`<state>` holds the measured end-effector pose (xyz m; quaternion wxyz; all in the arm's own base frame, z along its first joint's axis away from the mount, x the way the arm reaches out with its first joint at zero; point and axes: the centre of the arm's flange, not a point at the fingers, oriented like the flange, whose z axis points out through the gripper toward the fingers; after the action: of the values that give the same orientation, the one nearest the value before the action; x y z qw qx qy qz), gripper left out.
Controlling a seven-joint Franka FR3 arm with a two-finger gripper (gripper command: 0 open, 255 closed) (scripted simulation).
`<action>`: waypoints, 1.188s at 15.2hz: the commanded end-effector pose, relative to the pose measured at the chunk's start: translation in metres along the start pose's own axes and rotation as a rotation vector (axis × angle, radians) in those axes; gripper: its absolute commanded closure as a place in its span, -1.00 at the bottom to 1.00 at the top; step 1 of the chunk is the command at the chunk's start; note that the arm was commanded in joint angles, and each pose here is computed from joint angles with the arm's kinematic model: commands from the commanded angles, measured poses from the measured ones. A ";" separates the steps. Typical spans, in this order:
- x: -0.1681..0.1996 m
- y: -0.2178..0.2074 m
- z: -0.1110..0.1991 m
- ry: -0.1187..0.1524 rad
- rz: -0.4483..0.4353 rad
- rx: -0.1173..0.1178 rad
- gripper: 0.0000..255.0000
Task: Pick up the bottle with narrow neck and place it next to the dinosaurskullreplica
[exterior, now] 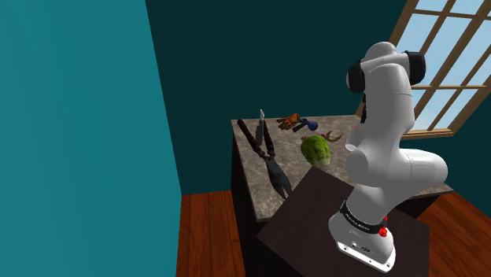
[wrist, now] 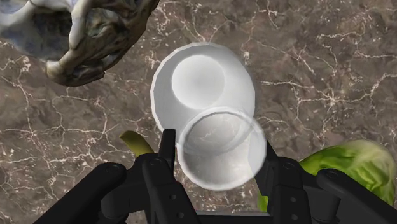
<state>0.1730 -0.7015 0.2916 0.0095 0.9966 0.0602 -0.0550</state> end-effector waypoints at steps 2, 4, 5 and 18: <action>0.002 -0.001 0.015 0.000 0.000 -0.001 1.00; 0.003 -0.001 0.025 0.000 0.000 -0.001 1.00; 0.004 -0.002 0.031 0.000 0.000 -0.001 1.00; 0.005 -0.002 0.044 0.000 0.000 -0.001 -1.00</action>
<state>0.1731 -0.7004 0.2473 0.0099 0.9966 0.0603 -0.0549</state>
